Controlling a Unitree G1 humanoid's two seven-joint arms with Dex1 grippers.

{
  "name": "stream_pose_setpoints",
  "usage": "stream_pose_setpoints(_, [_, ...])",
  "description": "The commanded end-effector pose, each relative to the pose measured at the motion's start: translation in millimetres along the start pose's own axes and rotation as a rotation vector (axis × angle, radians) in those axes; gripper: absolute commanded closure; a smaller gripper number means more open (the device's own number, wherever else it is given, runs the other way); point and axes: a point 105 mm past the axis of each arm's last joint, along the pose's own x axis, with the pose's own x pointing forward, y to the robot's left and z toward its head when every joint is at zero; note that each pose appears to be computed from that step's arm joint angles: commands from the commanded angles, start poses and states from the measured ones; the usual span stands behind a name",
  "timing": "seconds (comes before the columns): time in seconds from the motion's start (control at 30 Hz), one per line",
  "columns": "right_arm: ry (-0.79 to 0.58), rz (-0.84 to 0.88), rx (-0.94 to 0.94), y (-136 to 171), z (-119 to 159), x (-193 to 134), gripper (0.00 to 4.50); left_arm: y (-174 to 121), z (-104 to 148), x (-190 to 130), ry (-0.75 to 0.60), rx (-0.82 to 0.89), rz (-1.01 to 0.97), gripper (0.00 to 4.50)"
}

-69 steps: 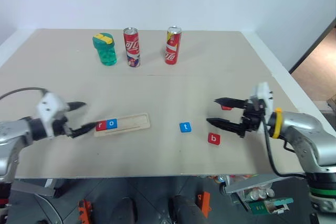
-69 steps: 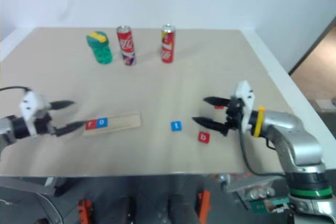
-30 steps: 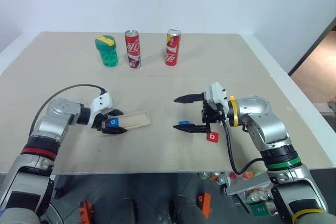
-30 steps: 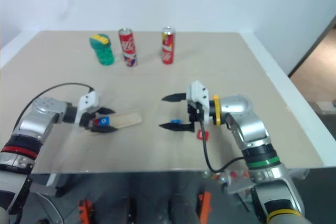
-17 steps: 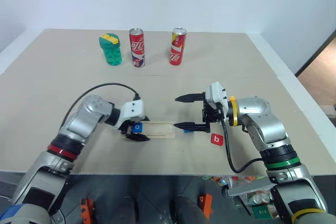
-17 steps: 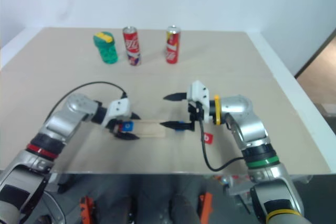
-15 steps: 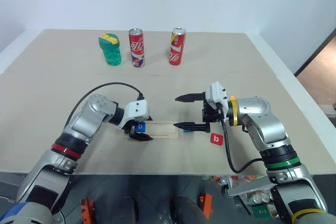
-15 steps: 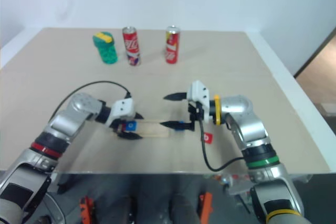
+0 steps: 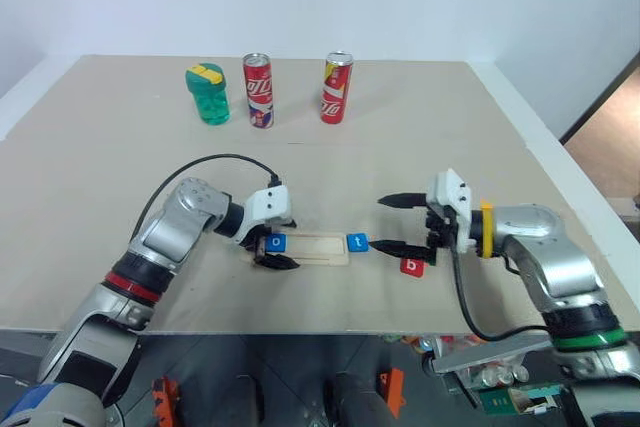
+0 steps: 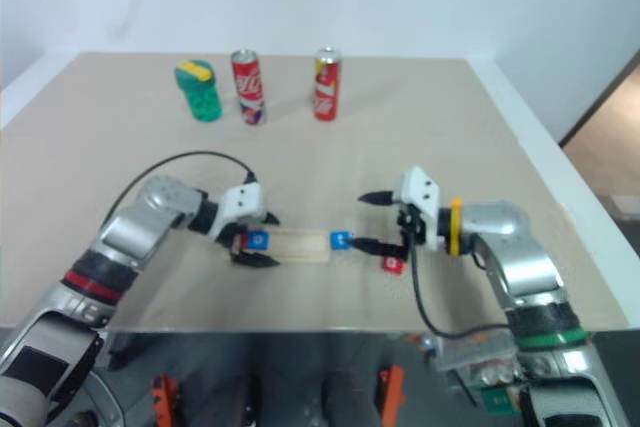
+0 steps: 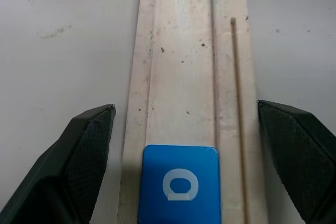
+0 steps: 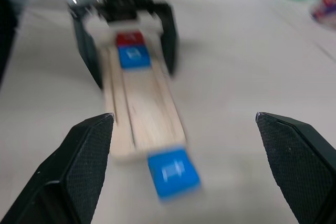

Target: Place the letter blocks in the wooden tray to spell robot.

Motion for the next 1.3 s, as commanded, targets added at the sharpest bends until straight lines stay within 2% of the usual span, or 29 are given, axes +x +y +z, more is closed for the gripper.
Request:
stream_pose_setpoints(0.03, [0.107, -0.107, 0.076, 6, -17, -40, 0.0, -14, 45, -45, -0.283, -0.031, -0.053, 0.05])
stream_pose_setpoints(0.2, [0.145, -0.188, 0.147, 20, -33, -52, 0.0, -42, 55, -52, -0.438, -0.11, -0.1, 0.05])
stream_pose_setpoints(0.4, [0.16, -0.269, 0.169, 25, -45, -56, 0.0, -51, 55, -42, -0.586, -0.074, 0.057, 0.05])
stream_pose_setpoints(0.53, [0.188, -0.307, 0.185, 27, -54, -52, 0.0, -55, 49, -34, -0.594, -0.052, 0.138, 0.05])
stream_pose_setpoints(0.63, [0.172, -0.339, 0.228, 29, -58, -44, 0.66, -58, 47, -32, -0.592, -0.043, 0.162, 0.0])
stream_pose_setpoints(0.73, [0.195, -0.352, 0.253, 37, -68, -35, 1.95, -60, 42, -31, -0.572, -0.044, 0.175, 0.0])
stream_pose_setpoints(0.83, [0.211, -0.373, 0.283, 45, -77, -30, 2.87, -61, 38, -32, -0.559, -0.065, 0.193, 0.0])
stream_pose_setpoints(0.97, [0.217, -0.396, 0.32, 57, -77, -27, 3.27, -66, 29, -34, -0.532, -0.097, 0.216, 0.0])
stream_pose_setpoints(1.03, [0.222, -0.406, 0.314, 63, -75, -25, 3.27, -68, 25, -35, -0.519, -0.115, 0.231, 0.0])
stream_pose_setpoints(1.17, [0.163, -0.451, 0.276, 56, -46, -11, 3.27, -64, 14, -39, -0.508, -0.182, 0.335, 0.0])
stream_pose_setpoints(1.3, [0.054, -0.377, 0.225, 46, -3, 23, 3.27, -60, 2, -44, -0.502, -0.238, 0.472, 0.0])
